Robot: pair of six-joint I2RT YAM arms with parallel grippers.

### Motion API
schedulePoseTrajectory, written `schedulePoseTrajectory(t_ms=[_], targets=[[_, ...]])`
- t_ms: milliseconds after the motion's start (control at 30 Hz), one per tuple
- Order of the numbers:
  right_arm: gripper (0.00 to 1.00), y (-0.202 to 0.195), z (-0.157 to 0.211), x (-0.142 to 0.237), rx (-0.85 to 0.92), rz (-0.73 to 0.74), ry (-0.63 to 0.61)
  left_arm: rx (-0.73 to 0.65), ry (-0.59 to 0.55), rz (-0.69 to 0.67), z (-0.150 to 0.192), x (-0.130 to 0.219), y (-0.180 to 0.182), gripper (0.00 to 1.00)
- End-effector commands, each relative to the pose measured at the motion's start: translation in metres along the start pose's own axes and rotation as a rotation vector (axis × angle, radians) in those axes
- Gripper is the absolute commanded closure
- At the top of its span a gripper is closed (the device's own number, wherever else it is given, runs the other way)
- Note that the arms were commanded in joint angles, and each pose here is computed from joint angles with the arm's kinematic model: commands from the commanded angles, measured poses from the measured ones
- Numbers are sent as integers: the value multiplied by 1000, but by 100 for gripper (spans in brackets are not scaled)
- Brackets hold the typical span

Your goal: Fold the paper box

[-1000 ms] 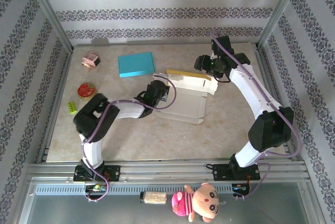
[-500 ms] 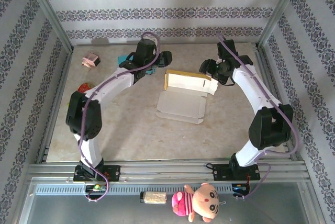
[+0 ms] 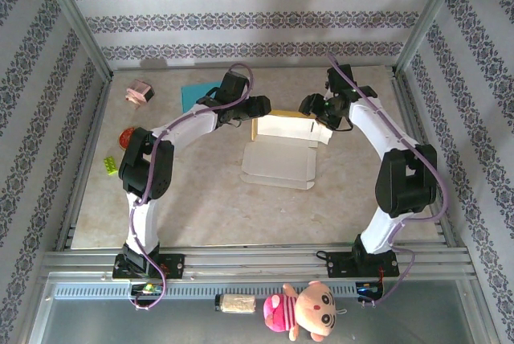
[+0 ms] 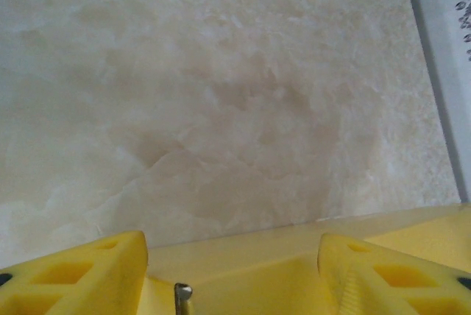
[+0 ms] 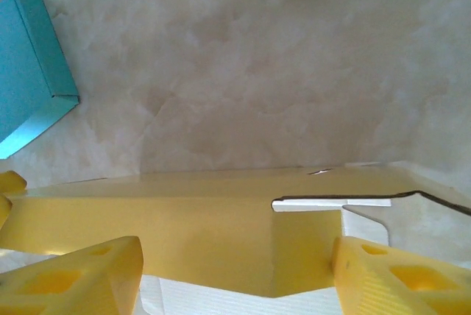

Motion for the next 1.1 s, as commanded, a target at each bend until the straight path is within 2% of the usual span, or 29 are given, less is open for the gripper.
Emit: schedulePoseTrajectory(t_ms=[0,200,267,333,500,533,633,700,867,967,1067], targets=[[35,1,5,-12,-23,-38,28,38,-14,32,0,7,-2,38],[48,6,6,-21,-26,-61,19,46,-23,28,5,11,3,39],[56,8,8,-26,-25,-60,22,52,-30,17,7,14,6,40],[58,9,9,-28,-35,-67,22,52,-39,8,8,17,8,40],[57,10,7,-21,-16,-70,5,55,-53,-32,12,20,17,40],[54,10,7,-16,-6,-68,-6,57,-53,-34,12,20,18,40],[38,1,6,2,16,-50,-42,61,-46,-33,13,18,18,40],[33,-10,9,16,13,-26,-75,62,-47,-29,13,19,17,40],[36,-52,38,25,-61,52,-133,49,-46,-28,11,20,15,40],[40,-67,60,11,-88,76,-86,39,-42,-26,11,21,14,40],[42,-71,75,-10,-94,36,-33,25,-38,-26,11,21,13,40]])
Point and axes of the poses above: each hand's point on the last joint's axis, 136 mm out from that joint toward the fingers, its own x axis back along the fingers, its own y axis along the line the jaws close on, z = x × y, the point moved 6 cm from there along x, back along the fingers, and after that the axes turned 10 degrees about x, right-handed, at the moved point
